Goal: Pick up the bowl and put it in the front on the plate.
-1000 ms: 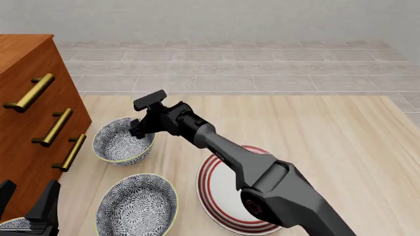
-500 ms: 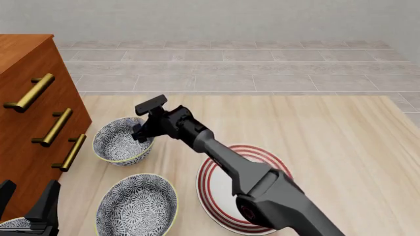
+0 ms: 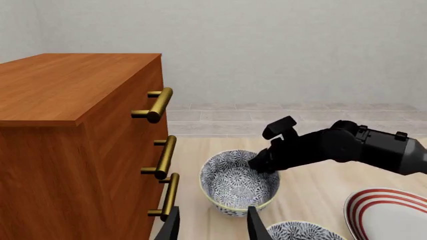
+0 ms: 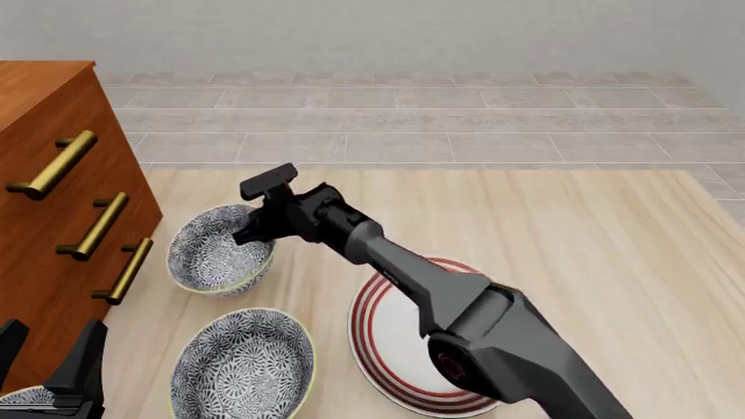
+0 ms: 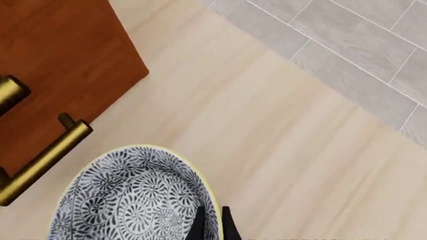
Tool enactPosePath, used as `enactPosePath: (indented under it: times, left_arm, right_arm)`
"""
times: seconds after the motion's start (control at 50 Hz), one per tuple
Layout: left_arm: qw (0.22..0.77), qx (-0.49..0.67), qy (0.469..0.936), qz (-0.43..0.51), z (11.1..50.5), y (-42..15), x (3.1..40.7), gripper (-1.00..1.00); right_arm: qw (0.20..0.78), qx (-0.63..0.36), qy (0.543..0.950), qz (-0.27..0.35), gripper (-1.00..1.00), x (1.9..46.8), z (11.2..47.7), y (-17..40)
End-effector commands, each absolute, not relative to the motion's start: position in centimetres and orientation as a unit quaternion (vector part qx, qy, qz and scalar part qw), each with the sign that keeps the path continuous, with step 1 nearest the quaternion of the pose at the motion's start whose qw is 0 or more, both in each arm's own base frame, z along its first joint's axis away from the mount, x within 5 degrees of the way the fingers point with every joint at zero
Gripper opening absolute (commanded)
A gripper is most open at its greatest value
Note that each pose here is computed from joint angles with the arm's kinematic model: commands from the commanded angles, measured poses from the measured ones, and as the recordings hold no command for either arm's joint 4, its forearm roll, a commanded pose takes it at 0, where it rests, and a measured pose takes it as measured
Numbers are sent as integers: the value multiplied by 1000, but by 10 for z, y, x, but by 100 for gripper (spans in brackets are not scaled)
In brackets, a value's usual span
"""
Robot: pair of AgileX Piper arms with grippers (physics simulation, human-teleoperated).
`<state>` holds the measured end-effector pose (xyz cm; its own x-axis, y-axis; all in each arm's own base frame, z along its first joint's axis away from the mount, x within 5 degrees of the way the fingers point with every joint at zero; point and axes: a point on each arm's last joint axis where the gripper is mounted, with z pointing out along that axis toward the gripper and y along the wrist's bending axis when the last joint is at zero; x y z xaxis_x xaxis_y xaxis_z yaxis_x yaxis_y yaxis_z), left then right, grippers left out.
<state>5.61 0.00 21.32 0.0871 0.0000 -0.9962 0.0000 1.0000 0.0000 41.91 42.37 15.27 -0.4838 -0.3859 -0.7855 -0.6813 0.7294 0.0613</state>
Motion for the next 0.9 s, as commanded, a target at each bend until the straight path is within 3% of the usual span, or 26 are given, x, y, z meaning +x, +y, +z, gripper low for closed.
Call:
enactPosePath:
  times: [0.02, 0.9]
  left_arm:
    - [737, 0, 676, 0, 213, 0, 56, 100]
    - [737, 0, 676, 0, 213, 0, 56, 100]
  right_arm:
    - [403, -315, 843, 166, -100, 434, 164, 403]
    - [438, -305, 832, 149, -100, 431, 223, 347]
